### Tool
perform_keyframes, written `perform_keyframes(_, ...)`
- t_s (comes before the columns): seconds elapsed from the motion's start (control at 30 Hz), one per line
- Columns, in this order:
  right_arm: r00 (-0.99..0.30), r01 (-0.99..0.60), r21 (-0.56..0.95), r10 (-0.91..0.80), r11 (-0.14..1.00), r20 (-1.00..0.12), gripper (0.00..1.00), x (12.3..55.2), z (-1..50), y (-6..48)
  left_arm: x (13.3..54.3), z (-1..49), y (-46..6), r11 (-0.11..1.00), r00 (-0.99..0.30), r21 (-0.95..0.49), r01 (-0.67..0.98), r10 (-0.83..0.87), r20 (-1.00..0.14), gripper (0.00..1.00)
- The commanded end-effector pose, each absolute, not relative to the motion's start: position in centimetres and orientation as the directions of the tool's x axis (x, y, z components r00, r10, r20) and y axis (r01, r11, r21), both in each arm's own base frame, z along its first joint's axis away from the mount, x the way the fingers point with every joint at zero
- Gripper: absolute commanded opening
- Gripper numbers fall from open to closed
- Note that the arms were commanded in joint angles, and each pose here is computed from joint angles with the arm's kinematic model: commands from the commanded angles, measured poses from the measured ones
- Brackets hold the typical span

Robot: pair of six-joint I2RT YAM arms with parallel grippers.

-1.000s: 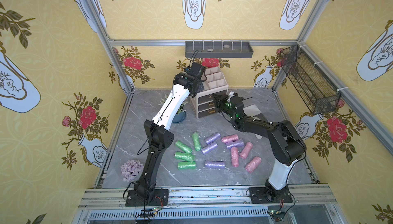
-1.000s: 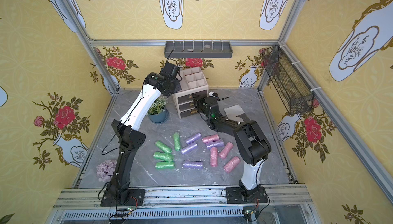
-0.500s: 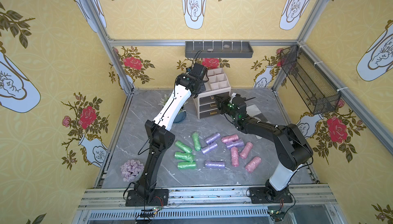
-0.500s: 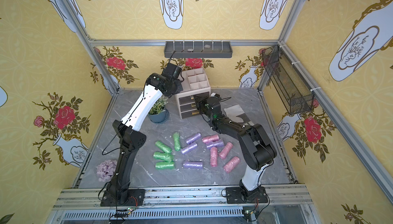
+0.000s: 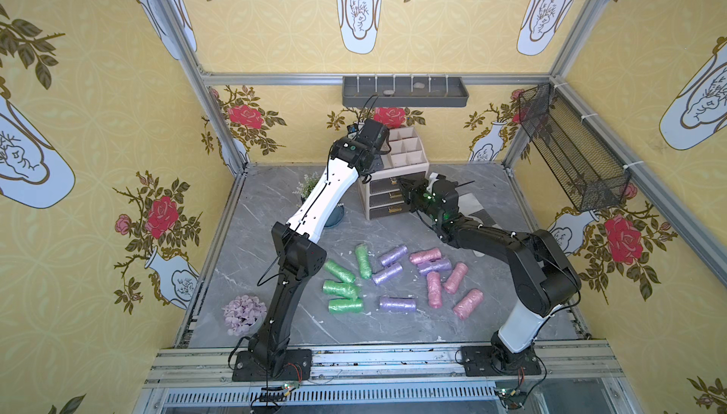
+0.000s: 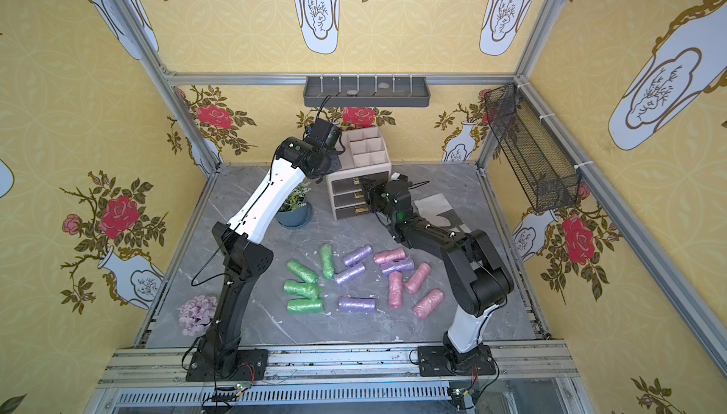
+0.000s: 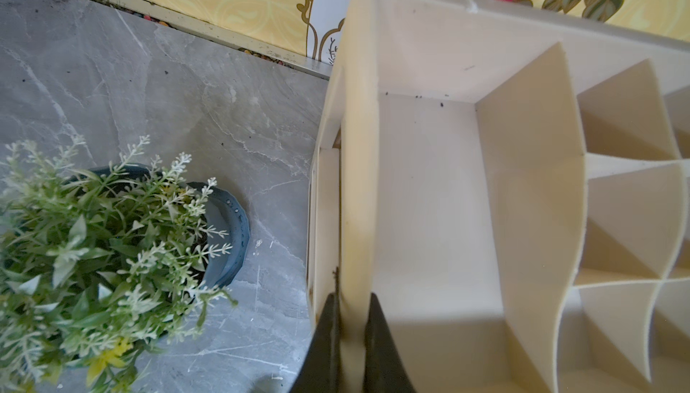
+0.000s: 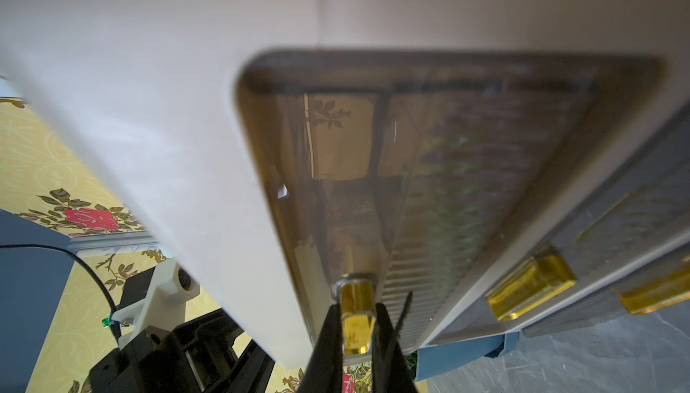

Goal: Sort the rolls of trash bags by color and place them into the drawer
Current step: Open the drawer in the storage box.

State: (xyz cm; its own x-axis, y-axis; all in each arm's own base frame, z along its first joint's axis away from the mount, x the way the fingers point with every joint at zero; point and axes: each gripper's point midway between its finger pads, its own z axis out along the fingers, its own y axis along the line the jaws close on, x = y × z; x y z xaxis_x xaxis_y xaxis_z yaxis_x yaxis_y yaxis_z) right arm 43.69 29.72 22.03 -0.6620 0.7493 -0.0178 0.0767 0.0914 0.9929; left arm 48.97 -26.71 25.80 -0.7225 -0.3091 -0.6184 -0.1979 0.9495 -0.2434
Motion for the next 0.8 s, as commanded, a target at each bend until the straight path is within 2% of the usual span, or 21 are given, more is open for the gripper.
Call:
perform_keyframes(0.0,-0.728,0.082,0.991,0.686,0.106,-0.014,0.00,43.2,21.4,31.0,48.1,23.4,-25.9,0.939,-0.749,-0.201,-0.278,-0.343,-0.567,0.00)
perform_keyframes(0.33,-0.777,0.092,0.989,0.629,0.118,-0.003,0.00,42.1,21.2,31.4,48.6,22.8,-25.7,0.931,-0.733,-0.192,-0.311,-0.364,-0.575,0.00)
perform_keyframes(0.77,-0.820,0.151,0.976,0.572,0.158,0.034,0.00,39.8,21.1,30.5,48.7,24.4,-25.9,0.937,-0.711,-0.200,-0.288,-0.349,-0.611,0.00)
